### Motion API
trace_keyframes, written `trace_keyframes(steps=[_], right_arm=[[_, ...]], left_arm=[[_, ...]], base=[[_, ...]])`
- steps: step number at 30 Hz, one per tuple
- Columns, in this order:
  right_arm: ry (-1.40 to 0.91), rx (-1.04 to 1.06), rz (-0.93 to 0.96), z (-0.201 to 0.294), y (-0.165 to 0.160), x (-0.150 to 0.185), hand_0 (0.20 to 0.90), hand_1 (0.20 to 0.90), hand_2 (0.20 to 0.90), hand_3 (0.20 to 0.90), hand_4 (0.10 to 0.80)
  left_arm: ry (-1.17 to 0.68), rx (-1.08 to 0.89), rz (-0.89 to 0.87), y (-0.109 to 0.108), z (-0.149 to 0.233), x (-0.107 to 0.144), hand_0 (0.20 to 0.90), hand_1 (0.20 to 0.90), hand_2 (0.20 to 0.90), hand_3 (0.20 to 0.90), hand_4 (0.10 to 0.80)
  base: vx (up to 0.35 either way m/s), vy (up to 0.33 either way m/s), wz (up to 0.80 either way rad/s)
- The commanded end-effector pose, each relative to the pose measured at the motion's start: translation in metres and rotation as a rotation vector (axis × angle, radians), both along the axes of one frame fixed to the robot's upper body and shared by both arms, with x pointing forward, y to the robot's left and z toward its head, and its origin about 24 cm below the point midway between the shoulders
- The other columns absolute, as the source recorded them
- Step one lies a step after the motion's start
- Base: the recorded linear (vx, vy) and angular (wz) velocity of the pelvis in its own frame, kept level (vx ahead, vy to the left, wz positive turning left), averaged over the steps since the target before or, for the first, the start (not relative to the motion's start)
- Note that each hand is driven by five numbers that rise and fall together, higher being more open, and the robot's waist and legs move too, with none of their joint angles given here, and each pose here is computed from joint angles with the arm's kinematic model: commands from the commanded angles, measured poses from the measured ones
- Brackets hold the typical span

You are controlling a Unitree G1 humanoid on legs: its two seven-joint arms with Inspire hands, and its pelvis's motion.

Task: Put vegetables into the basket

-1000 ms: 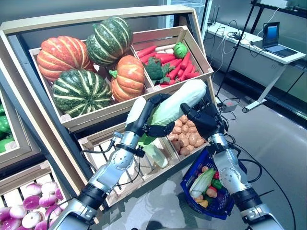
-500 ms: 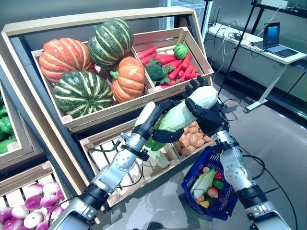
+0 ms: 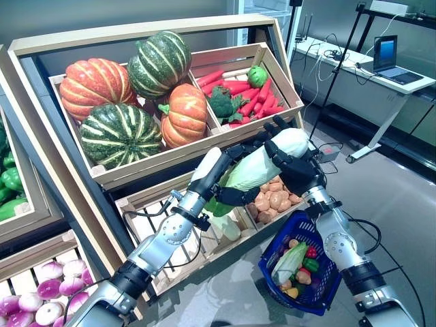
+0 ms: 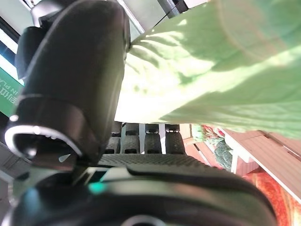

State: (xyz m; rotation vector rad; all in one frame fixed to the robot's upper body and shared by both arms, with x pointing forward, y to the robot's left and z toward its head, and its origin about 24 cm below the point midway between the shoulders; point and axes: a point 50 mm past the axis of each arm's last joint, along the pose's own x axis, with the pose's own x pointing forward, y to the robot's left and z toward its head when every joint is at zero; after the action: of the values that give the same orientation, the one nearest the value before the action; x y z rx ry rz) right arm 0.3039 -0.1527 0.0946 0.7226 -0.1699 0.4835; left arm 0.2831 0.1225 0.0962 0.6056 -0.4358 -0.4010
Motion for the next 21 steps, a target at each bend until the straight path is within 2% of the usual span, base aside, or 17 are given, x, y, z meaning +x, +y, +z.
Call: trace_keyframes(steps=[1, 13, 14, 21], right_arm=[[-0.451, 0.095, 0.309, 0.095, 0.06, 0.008, 0.3, 0.3, 0.3, 0.3, 0.4], [-0.437, 0.127, 0.275, 0.093, 0.058, 0.009, 0.3, 0.3, 0.3, 0.3, 0.4], [-0.437, 0.125, 0.273, 0.093, 0.058, 0.009, 0.3, 0.3, 0.3, 0.3, 0.4], [-0.439, 0.08, 0.232, 0.093, 0.051, 0.012, 0.3, 0.3, 0.3, 0.3, 0.4]], left_arm=[[-0.207, 0.015, -0.244, -0.047, 0.041, 0.005, 0.3, 0.3, 0.3, 0.3, 0.4], [-0.208, 0.004, -0.221, -0.045, 0.042, 0.006, 0.3, 0.3, 0.3, 0.3, 0.4], [-0.211, 0.004, -0.207, -0.045, 0.042, 0.006, 0.9, 0.9, 0.9, 0.9, 0.8], [-0.152, 0.054, -0.138, -0.034, 0.028, 0.012, 0.9, 0.9, 0.9, 0.9, 0.8]], base=[[0.0, 0.0, 0.0], [0.0, 0.0, 0.0], [0.0, 0.0, 0.0], [0.0, 0.0, 0.0]])
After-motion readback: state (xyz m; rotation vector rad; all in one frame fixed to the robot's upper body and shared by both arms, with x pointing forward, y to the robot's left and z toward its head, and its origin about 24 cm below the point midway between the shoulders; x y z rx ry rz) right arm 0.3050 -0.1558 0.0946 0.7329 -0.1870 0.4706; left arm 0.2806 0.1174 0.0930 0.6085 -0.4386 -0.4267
